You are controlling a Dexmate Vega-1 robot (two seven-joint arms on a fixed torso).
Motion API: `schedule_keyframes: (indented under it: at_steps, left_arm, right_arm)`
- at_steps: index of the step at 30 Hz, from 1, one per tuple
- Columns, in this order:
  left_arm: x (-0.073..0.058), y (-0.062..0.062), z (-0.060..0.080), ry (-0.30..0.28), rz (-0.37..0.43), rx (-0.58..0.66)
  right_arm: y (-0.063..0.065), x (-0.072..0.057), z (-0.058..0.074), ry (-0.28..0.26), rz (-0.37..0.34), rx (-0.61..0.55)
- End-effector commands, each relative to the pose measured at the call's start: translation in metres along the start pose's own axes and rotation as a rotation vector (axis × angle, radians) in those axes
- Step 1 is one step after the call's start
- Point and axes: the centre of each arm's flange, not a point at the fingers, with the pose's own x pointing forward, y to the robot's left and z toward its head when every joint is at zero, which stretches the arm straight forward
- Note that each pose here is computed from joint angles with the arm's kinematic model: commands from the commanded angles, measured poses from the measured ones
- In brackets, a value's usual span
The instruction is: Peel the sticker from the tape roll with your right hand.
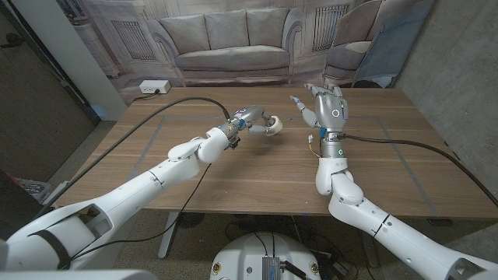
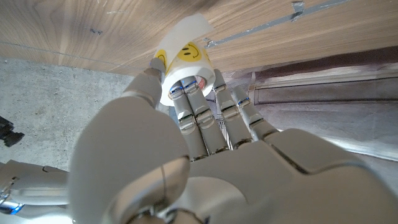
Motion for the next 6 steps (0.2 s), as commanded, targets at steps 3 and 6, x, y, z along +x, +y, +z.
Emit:
schedule_keyframes:
  at_steps: [3,6]
  left_arm:
    - [-0.0019,0.0013,-0.004,0.009,0.006,-0.002]
    - [-0.0017,0.0007,-0.0043,0.014,0.0,0.003]
  right_arm:
    - [0.0081,0.0065,0.0036,-0.01,0.01,0.02]
    - [0.0084,0.0067,0.0036,-0.011,0.001,0.025]
